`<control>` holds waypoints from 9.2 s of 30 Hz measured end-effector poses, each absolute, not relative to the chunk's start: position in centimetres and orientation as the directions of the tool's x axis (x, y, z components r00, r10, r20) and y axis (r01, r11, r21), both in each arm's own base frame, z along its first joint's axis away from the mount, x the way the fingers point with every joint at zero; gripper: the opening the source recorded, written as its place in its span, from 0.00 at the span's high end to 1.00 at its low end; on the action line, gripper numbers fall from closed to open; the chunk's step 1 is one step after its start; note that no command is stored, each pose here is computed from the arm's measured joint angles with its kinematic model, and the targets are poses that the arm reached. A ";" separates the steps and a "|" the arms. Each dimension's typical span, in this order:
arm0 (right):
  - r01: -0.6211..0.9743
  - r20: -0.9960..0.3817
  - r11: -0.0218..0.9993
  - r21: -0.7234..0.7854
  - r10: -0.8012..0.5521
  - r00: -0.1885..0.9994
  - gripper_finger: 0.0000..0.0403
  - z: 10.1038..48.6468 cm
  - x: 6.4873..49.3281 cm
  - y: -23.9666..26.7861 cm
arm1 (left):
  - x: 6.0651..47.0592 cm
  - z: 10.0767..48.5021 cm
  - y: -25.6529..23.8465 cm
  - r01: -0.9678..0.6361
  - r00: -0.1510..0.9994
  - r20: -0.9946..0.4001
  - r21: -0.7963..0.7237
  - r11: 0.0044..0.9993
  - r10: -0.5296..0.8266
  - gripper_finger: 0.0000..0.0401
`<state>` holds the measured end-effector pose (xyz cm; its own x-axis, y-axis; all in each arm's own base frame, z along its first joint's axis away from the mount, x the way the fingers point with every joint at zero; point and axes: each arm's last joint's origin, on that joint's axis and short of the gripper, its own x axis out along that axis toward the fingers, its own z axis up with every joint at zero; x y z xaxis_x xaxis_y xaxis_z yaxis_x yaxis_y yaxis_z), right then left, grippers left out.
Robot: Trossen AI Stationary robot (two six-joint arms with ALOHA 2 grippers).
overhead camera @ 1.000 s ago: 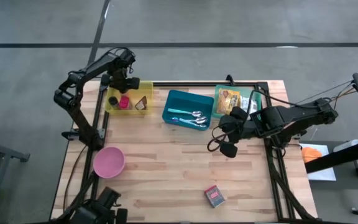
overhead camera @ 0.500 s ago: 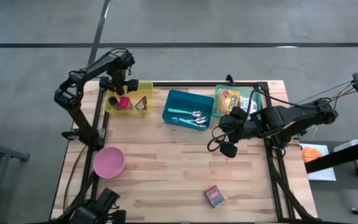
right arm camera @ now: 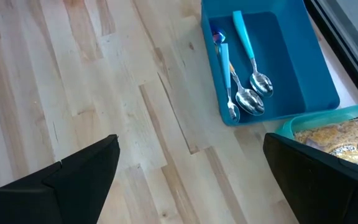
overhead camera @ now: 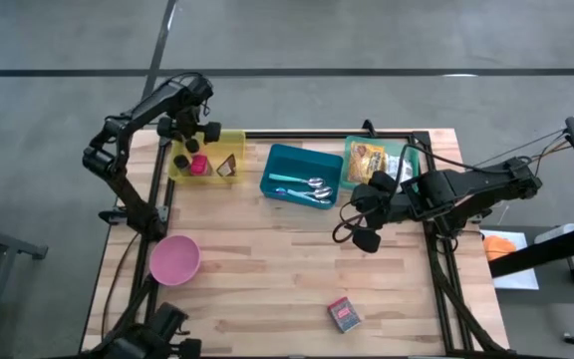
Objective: Pick & Place Food Item
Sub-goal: Put the red seasoning can into the yellow bin
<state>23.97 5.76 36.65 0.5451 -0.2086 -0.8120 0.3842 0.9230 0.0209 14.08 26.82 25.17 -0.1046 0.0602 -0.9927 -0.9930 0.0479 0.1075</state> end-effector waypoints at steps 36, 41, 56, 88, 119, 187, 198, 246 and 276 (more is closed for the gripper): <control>0.599 -0.950 0.792 0.117 -0.087 0.300 0.03 31.7 25.3 11.4 | 26.3 36.6 6.8 -0.458 0.736 -0.676 -0.472 0.753 0.024 0.04; 0.677 -0.961 0.722 0.144 -0.062 0.270 0.03 30.5 25.1 14.2 | 26.6 36.6 5.3 -0.415 0.733 -0.680 -0.476 0.775 -0.026 0.04; 0.878 -0.964 0.401 0.262 0.062 0.260 0.03 23.0 29.1 21.7 | 26.5 36.4 4.7 -0.387 0.719 -0.692 -0.465 0.796 -0.055 0.04; 0.902 -0.995 0.430 -0.046 -0.102 -0.002 0.03 17.4 32.4 27.4 | 26.1 36.0 4.6 -0.322 0.677 -0.728 -0.420 0.848 -0.103 0.04; 0.860 -0.996 0.510 -0.015 -0.086 0.034 0.30 15.2 31.4 28.3 | 25.9 35.9 4.5 -0.337 0.662 -0.736 -0.461 0.821 -0.141 0.04; 0.485 -0.726 0.818 -0.310 -0.533 0.435 0.31 33.7 33.9 7.8 | 34.8 32.4 5.6 -0.339 0.872 -0.419 -0.889 0.307 -0.251 0.24; 0.470 -0.701 0.847 -0.246 -0.491 0.517 0.31 34.8 34.6 6.8 | 34.9 32.4 5.5 -0.352 0.884 -0.423 -0.882 0.313 -0.199 0.24; 0.479 -0.684 0.859 -0.181 -0.460 0.567 0.06 35.0 35.9 5.7 | 34.7 31.8 5.0 -0.396 0.860 -0.487 -0.824 0.405 -0.150 0.45; 0.567 -0.677 0.820 -0.078 -0.460 0.574 0.17 39.5 30.1 4.7 | 28.4 33.6 12.3 -0.585 0.798 -0.597 -0.738 0.336 0.077 0.45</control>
<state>30.13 4.68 39.48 0.5739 -0.4604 -0.6772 0.5666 0.8204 -0.0776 28.43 12.31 33.63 0.7984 0.0773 -0.5972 -0.5849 0.3356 -0.7384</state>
